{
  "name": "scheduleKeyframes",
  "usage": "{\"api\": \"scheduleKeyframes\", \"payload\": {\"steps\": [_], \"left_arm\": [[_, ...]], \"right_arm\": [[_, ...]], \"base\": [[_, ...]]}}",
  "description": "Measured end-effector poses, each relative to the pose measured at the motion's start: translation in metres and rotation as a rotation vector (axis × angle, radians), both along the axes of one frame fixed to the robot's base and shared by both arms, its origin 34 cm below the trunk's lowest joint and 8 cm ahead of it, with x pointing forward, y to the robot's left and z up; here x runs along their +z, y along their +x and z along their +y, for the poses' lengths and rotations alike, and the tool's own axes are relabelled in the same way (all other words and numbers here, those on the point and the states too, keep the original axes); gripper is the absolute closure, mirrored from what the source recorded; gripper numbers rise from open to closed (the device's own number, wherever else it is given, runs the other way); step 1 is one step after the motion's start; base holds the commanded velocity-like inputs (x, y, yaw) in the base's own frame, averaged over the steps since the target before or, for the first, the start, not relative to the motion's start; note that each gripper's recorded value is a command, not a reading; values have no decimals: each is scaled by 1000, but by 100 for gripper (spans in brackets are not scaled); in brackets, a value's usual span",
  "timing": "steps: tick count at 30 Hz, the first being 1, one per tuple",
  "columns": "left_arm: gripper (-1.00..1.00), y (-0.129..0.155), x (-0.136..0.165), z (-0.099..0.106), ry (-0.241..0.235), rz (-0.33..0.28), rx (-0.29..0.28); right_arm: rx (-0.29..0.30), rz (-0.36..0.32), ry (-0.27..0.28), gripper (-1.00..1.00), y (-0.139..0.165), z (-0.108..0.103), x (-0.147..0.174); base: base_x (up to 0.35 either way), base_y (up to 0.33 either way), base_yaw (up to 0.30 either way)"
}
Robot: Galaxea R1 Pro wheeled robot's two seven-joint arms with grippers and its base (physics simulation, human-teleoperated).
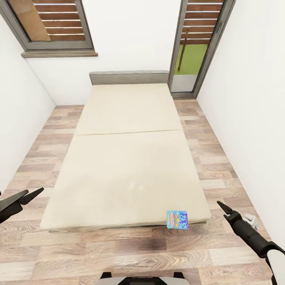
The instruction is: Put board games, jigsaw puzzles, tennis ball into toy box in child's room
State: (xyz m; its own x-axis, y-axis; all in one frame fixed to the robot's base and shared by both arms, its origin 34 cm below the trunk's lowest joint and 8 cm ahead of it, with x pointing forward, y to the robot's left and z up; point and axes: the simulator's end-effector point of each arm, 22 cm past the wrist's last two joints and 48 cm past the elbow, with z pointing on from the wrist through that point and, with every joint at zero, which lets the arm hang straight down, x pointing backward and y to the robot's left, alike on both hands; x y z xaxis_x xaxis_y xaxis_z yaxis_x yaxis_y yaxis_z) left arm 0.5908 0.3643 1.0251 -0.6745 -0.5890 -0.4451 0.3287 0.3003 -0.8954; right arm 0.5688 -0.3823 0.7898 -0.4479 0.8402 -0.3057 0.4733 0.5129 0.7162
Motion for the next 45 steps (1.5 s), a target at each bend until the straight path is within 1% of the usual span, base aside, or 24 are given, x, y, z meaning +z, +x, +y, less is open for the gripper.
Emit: {"api": "scheduleKeyframes", "payload": {"steps": [45], "left_arm": [[-100, -3, 35, 2, 4, -74, 6]], "right_arm": [[-2, -67, -2, -100, 14, 0, 33]], "base": [[0, 0, 0]]}}
